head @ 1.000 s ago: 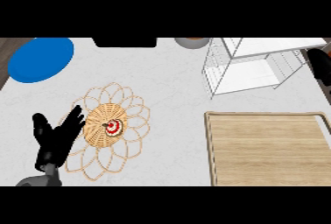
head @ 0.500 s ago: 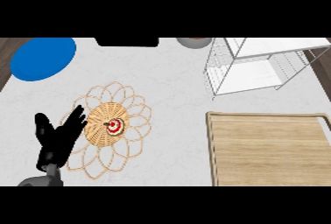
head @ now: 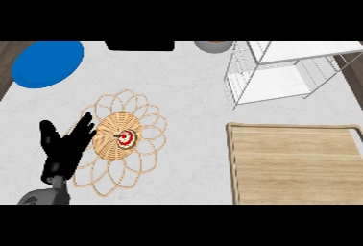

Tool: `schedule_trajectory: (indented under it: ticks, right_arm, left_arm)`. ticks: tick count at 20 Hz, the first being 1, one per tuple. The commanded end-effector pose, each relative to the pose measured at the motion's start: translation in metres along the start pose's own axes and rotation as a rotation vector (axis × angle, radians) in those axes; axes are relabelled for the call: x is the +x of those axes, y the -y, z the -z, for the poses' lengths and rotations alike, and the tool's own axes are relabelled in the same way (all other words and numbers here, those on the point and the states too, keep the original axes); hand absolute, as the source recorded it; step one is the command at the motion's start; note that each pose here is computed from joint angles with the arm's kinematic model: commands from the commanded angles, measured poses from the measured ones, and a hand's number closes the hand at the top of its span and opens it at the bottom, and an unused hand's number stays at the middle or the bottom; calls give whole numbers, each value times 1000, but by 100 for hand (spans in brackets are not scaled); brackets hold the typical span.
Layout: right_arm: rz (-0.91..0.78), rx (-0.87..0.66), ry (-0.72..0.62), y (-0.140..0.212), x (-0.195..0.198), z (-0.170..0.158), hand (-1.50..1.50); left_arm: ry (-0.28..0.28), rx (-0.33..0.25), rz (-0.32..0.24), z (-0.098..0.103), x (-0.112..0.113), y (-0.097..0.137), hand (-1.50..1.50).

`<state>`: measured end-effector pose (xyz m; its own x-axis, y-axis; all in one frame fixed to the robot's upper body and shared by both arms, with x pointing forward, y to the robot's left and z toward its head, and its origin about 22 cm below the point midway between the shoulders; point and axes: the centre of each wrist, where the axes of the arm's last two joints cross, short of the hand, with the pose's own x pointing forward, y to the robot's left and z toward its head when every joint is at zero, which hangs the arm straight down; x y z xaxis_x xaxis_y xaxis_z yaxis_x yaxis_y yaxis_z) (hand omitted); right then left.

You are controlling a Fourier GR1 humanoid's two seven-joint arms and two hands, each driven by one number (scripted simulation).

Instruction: Pick the squash from the tray and place it in the tiered shelf

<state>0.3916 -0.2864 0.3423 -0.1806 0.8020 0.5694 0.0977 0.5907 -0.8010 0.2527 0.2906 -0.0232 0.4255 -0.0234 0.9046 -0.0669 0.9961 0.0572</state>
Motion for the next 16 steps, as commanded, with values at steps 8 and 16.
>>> schedule_trajectory:
  ticks: [8, 16]
  right_arm:
    - [-42, -19, 1, -33, -41, 33, 150]
    - [-4, -14, 63, -43, -36, 52, 150]
  left_arm:
    - [-13, -13, 6, -6, -5, 16, 0]
    - [-17, -12, 2, 0, -11, 5, 0]
